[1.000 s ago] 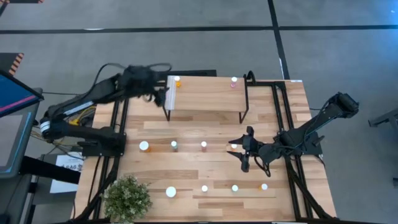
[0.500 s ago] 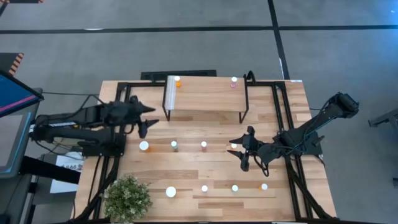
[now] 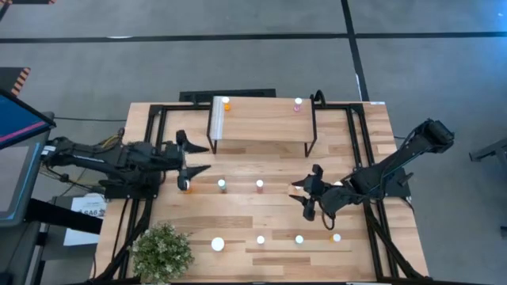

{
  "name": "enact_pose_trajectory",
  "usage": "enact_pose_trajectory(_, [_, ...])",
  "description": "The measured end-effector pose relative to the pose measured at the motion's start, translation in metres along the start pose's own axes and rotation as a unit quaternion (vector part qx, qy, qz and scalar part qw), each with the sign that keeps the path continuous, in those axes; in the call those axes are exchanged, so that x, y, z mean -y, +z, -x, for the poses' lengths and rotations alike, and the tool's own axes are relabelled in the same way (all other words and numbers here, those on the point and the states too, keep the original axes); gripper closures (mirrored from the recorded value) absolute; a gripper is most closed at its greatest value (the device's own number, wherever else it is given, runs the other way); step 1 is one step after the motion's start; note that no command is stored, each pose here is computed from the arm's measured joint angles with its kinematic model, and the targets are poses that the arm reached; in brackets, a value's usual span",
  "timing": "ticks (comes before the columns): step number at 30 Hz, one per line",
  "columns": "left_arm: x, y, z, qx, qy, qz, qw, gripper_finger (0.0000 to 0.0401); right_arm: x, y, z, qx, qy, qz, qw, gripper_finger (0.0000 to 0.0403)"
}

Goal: Pick and place medicine bottles onto shelf by color
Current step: Put the top right blue small pill bottle on the shelf

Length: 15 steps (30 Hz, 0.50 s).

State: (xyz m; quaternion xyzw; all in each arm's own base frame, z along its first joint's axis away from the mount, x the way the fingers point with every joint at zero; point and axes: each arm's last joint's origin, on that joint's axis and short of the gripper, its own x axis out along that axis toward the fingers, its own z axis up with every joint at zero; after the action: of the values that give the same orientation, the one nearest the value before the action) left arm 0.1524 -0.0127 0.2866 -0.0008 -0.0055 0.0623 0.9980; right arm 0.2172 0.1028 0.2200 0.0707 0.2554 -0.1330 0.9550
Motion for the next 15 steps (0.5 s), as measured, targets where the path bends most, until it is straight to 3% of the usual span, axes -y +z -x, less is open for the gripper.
enact_pose_trajectory(4, [0.0,0.012,0.001,0.058,0.003,-0.001,0.998,0.0147,0.003,0.004,0.008,-0.069,-0.011,-0.039,0.997,0.0187])
enact_pose_trajectory(8, [0.0,0.013,0.001,0.065,0.003,-0.004,0.998,0.0147,0.011,0.021,0.023,-0.136,-0.057,-0.071,0.987,0.0187])
enact_pose_trajectory(15, [0.001,0.01,-0.004,0.052,0.003,-0.01,0.999,0.0147,0.039,0.032,0.041,-0.286,-0.157,-0.172,0.93,0.0187])
